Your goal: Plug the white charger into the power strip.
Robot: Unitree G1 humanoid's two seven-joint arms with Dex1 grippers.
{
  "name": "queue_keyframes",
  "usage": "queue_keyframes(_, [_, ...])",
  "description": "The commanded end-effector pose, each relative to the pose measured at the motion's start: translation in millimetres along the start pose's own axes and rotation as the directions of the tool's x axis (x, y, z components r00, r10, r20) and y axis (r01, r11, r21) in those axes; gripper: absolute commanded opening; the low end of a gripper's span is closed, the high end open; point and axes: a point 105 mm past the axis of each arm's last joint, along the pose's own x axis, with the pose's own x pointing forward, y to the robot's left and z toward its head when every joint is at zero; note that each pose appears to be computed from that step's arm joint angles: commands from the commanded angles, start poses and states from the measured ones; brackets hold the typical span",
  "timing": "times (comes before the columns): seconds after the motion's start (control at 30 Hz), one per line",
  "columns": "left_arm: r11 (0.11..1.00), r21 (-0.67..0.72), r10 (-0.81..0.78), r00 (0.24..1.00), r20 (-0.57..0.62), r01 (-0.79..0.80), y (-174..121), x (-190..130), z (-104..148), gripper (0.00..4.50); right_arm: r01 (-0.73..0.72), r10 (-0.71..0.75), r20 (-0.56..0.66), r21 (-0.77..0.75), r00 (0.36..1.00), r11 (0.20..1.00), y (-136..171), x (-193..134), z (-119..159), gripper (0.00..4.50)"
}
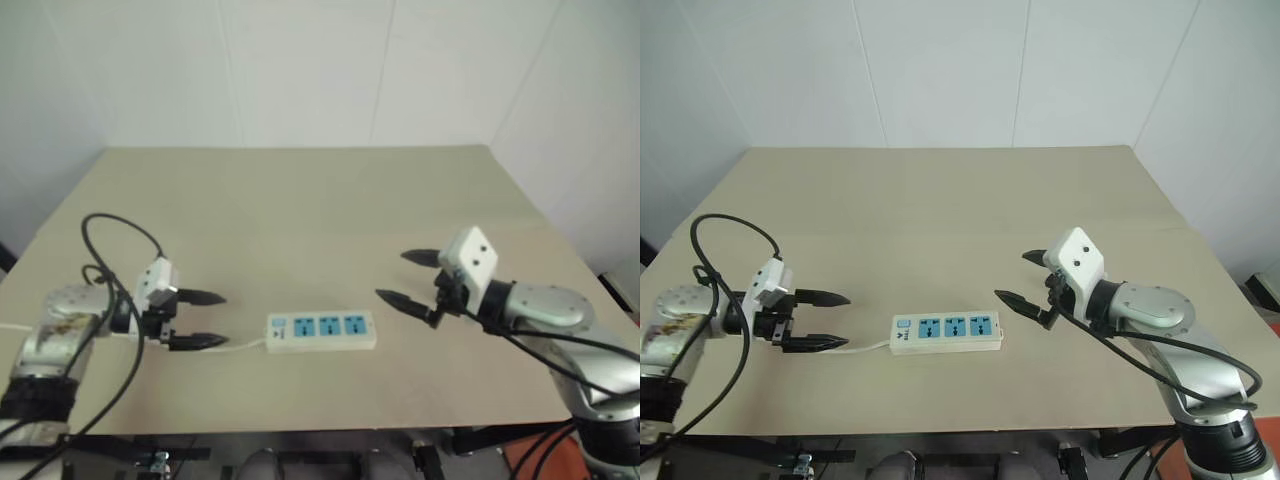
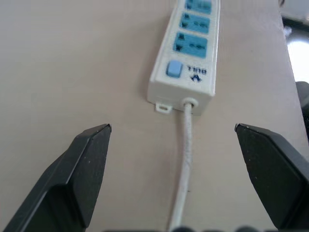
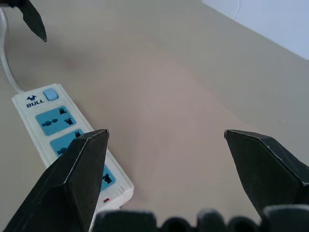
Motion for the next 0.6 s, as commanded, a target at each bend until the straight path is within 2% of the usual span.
queue_keyframes(0.03, [0.996, 0.087, -0.012, 0.972, 0.234, -0.009, 3.0, 8.6, 13.5, 4.47, 0.027, -0.025, 0.034, -0.044, 0.999, 0.999, -4.2, -5.9, 12.7, 4.5])
queue_keyframes(0.1, [0.993, 0.121, -0.049, 0.956, 0.29, 0.015, -0.3, 16.4, 8.4, 4.47, 0.034, -0.032, 0.04, -0.045, 0.999, 0.998, -5.3, -6.6, 14.8, 4.5])
queue_keyframes(0.17, [0.995, 0.095, -0.056, 0.945, 0.323, 0.026, 1.2, 25.9, 2.2, 4.47, 0.032, -0.03, 0.043, -0.046, 0.999, 0.998, -4.4, -7.1, 15.7, 4.5])
queue_keyframes(0.27, [0.992, 0.113, -0.086, 0.948, 0.307, 0.054, 3.0, 43.6, -5.0, 4.47, 0.031, -0.03, 0.035, -0.055, 0.999, 0.998, -5.3, -7.2, 15.9, 4.5])
queue_keyframes(0.6, [0.97, 0.183, -0.208, 0.936, 0.285, 0.16, 2.3, 84.5, -0.1, 4.47, 0.046, -0.045, 0.016, -0.071, 0.999, 0.996, -8.7, -13.5, 19.9, 4.5])
